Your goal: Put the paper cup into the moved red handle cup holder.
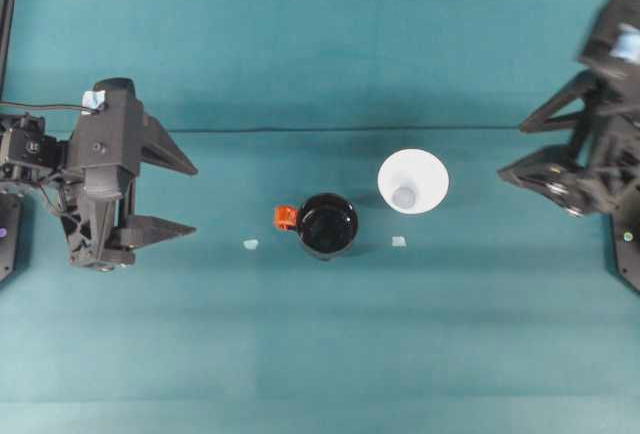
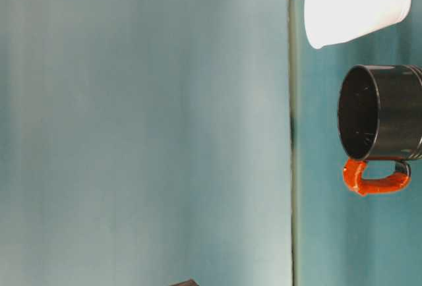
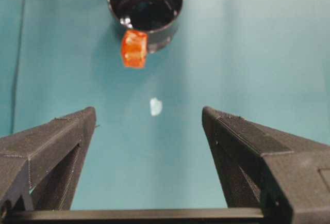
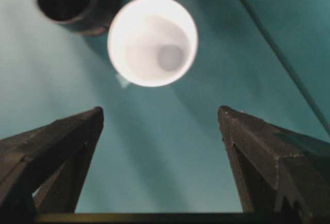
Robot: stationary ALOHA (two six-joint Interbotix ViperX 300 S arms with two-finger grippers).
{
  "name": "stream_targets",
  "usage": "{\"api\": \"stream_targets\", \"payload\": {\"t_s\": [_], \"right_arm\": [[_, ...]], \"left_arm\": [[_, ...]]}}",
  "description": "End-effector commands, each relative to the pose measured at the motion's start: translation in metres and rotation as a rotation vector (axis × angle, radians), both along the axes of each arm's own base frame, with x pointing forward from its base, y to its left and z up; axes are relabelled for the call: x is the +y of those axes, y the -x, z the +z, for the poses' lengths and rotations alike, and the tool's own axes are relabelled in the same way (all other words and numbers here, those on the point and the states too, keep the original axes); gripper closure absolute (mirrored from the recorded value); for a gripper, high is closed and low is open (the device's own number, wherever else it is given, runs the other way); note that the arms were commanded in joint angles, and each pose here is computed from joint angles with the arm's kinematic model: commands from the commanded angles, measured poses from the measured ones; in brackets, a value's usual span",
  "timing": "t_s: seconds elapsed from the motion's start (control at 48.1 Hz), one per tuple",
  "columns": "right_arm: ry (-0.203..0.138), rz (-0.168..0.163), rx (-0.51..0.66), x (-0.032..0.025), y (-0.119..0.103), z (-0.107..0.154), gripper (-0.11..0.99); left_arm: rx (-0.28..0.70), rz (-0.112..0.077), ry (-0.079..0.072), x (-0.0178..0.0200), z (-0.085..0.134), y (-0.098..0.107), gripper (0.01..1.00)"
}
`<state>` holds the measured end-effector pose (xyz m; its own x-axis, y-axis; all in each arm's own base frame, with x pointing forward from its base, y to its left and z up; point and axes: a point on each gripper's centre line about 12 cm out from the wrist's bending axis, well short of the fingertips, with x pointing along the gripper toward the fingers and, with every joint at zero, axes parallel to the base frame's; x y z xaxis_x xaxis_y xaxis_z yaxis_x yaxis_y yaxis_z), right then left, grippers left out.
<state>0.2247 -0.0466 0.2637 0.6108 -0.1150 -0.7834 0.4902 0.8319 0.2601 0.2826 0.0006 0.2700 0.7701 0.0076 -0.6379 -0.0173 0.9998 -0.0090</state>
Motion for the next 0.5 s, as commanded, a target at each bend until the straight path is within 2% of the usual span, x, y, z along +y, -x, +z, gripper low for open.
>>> {"api": "stream_targets", "payload": {"t_s": [0.0,0.104,0.166,0.354,0.478], "right_arm": [[-0.027,-0.032,0.106,-0.0131,-0.028,-0.017,-0.07],[-0.042,-0.051,0.157,-0.0228,-0.045,-0.026,-0.07],[-0.054,-0.054,0.191,-0.0267,-0.058,-0.030,-0.07],[-0.113,-0.059,0.300,-0.0308,-0.083,-0.042,-0.07],[-0.128,-0.060,0.351,-0.0329,-0.090,-0.044,-0.08]], "left_arm": [[-0.028,-0.001,0.000,-0.0004,0.007,-0.001,0.092],[-0.026,-0.001,0.000,-0.0004,0.007,-0.001,0.092],[-0.025,-0.001,0.000,-0.0004,0.006,0.000,0.092],[-0.028,-0.001,0.000,-0.0004,0.007,0.000,0.093],[-0.026,-0.002,-0.001,-0.0004,0.007,-0.001,0.092]]}}
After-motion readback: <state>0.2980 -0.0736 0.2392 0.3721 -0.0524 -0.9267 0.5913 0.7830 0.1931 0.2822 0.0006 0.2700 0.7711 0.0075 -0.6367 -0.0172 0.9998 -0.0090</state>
